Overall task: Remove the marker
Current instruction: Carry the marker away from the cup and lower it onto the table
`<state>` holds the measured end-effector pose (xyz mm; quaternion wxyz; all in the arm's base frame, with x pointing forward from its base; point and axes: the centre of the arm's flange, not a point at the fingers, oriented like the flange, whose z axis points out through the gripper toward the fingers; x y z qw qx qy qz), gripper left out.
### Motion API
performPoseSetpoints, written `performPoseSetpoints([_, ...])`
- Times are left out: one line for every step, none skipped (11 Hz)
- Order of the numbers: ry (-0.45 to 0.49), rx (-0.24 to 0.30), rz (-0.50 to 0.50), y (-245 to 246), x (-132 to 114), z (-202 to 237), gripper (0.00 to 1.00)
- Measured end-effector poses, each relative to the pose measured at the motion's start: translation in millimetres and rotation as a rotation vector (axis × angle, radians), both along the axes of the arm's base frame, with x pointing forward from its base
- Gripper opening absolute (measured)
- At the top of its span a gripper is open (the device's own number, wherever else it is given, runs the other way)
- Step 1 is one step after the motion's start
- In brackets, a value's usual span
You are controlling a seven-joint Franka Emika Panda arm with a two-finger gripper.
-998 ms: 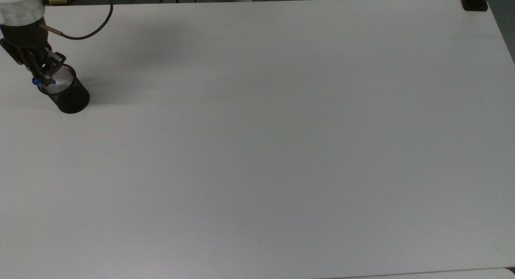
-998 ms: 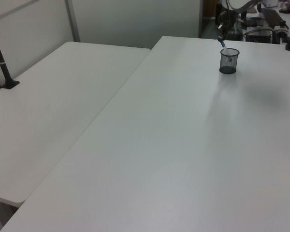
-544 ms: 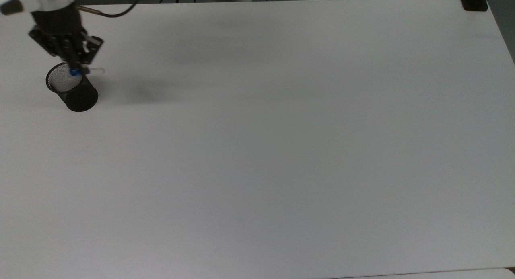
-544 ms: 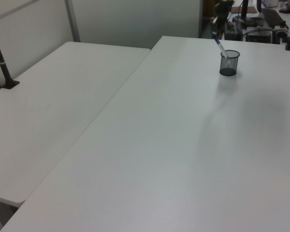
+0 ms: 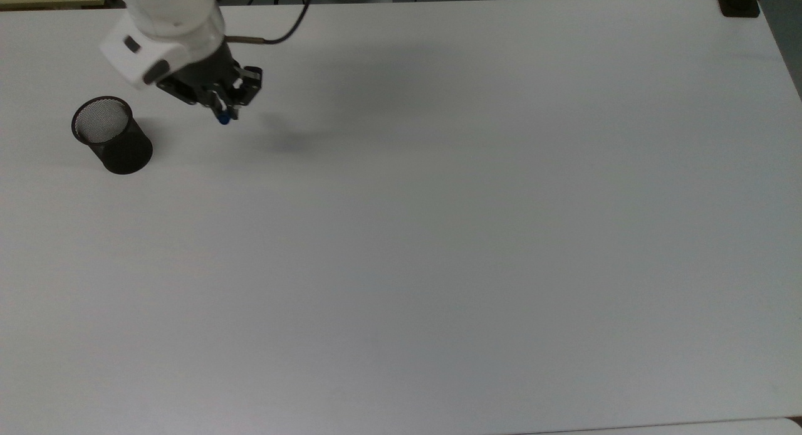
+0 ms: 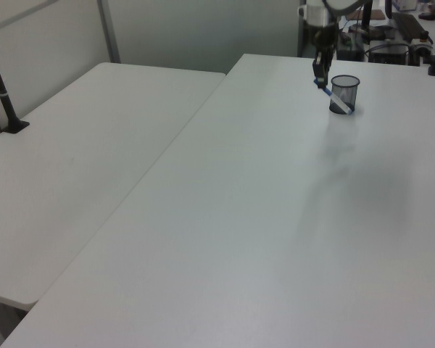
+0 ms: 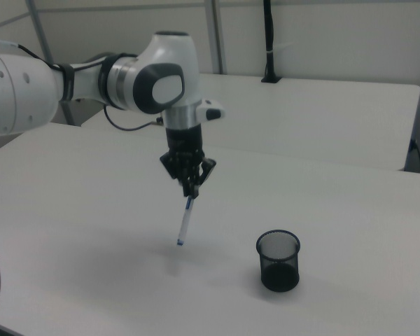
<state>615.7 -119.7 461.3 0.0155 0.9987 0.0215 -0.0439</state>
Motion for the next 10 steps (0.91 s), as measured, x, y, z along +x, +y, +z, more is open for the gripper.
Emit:
performPoseSetpoints([0.033, 0.008, 0.024, 11.0, 1.9, -17.2, 0.19])
performPoseSetpoints([0.074, 0.017, 0.045, 23.5, 5.9, -42.3, 0.19])
performPoseSetpoints([0.104, 0.023, 0.058, 31.3, 9.2, -61.7, 0.19])
performPoseSetpoints([0.131, 0.028, 0.07, 38.5, 11.6, -78.7, 0.2])
performPoseSetpoints([0.164, 0.035, 0.085, 47.5, 14.2, -100.1, 0.24])
performPoseSetpoints([0.178, 0.037, 0.089, 50.9, 15.4, -109.8, 0.24])
performPoseSetpoints([0.183, 0.035, 0.077, 52.2, 16.3, -113.6, 0.32])
performPoseSetpoints([0.175, 0.031, 0.057, 52.8, 18.2, -110.2, 0.46])
performPoseSetpoints([0.156, 0.024, 0.039, 56.8, 22.2, -101.9, 0.62])
performPoseSetpoints([0.131, 0.015, 0.028, 68.5, 26.5, -89.1, 0.75])
